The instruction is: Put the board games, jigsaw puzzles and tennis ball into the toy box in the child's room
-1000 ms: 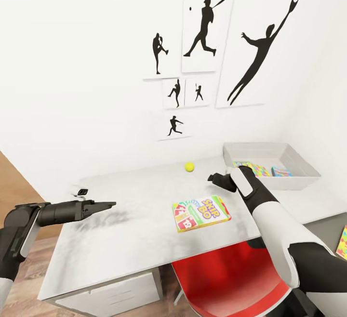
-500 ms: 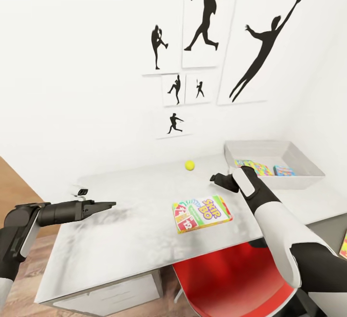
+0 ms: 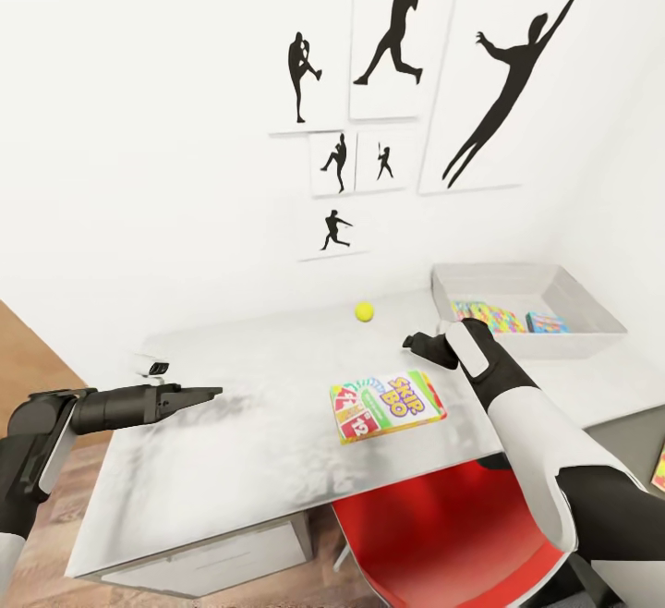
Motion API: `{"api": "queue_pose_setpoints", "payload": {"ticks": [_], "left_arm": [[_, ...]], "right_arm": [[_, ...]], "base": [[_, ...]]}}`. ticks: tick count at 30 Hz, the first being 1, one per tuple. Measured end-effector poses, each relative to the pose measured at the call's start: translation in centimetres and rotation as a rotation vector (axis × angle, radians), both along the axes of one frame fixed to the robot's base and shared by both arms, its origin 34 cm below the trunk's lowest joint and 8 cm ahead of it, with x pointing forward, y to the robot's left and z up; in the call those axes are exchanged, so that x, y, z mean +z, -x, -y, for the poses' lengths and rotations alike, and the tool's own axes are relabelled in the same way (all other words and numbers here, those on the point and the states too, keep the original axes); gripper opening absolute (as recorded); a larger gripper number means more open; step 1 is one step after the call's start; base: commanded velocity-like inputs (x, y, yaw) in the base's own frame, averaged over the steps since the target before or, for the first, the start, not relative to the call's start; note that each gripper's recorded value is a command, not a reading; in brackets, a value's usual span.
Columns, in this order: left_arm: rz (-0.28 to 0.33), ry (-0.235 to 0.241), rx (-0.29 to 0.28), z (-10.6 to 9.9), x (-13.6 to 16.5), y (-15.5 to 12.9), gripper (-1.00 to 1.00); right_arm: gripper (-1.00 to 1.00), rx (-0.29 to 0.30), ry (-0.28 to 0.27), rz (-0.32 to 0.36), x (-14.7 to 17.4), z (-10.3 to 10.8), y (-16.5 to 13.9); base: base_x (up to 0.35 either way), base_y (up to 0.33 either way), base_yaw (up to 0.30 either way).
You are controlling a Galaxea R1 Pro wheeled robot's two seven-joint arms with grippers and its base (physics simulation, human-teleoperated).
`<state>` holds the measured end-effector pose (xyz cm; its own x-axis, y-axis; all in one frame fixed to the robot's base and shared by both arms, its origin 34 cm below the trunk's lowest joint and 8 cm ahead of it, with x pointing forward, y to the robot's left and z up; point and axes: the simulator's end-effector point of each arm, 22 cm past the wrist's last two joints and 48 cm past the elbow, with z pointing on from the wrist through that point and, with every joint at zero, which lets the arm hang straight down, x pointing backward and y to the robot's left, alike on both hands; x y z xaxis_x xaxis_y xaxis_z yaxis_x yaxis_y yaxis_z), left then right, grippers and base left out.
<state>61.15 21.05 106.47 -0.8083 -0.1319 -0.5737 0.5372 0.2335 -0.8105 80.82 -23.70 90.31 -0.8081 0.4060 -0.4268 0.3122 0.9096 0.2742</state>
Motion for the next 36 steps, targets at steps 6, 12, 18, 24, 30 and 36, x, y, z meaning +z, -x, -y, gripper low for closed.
{"api": "queue_pose_setpoints", "payload": {"ticks": [6,12,18,24,30,36], "left_arm": [[-0.01,0.0,0.0,0.0,-0.5,-0.1,1.0],[-0.02,0.0,0.0,0.0,-1.0,-0.1,1.0],[-0.029,0.0,0.0,0.0,-1.5,-0.2,1.0],[-0.037,0.0,0.0,0.0,-1.9,-0.2,1.0],[-0.039,0.0,0.0,0.0,-2.0,-0.2,1.0],[-0.041,-0.001,0.001,-0.1,-2.1,-0.2,1.0]], "right_arm": [[1.0,-0.003,-0.001,-0.01,-0.7,0.1,0.1],[1.0,-0.008,-0.006,-0.02,-1.4,0.2,0.2],[1.0,-0.009,-0.008,-0.029,-2.0,0.2,0.3],[1.0,-0.025,-0.008,-0.016,-2.5,0.4,0.0],[1.0,-0.031,-0.008,-0.01,-2.5,0.4,-0.1],[1.0,-0.031,-0.009,-0.009,-2.6,0.3,-0.2]], "base": [[0.0,0.0,0.0],[0.0,0.0,0.0],[0.0,0.0,0.0],[0.0,0.0,0.0],[0.0,0.0,0.0],[0.0,0.0,0.0]]}}
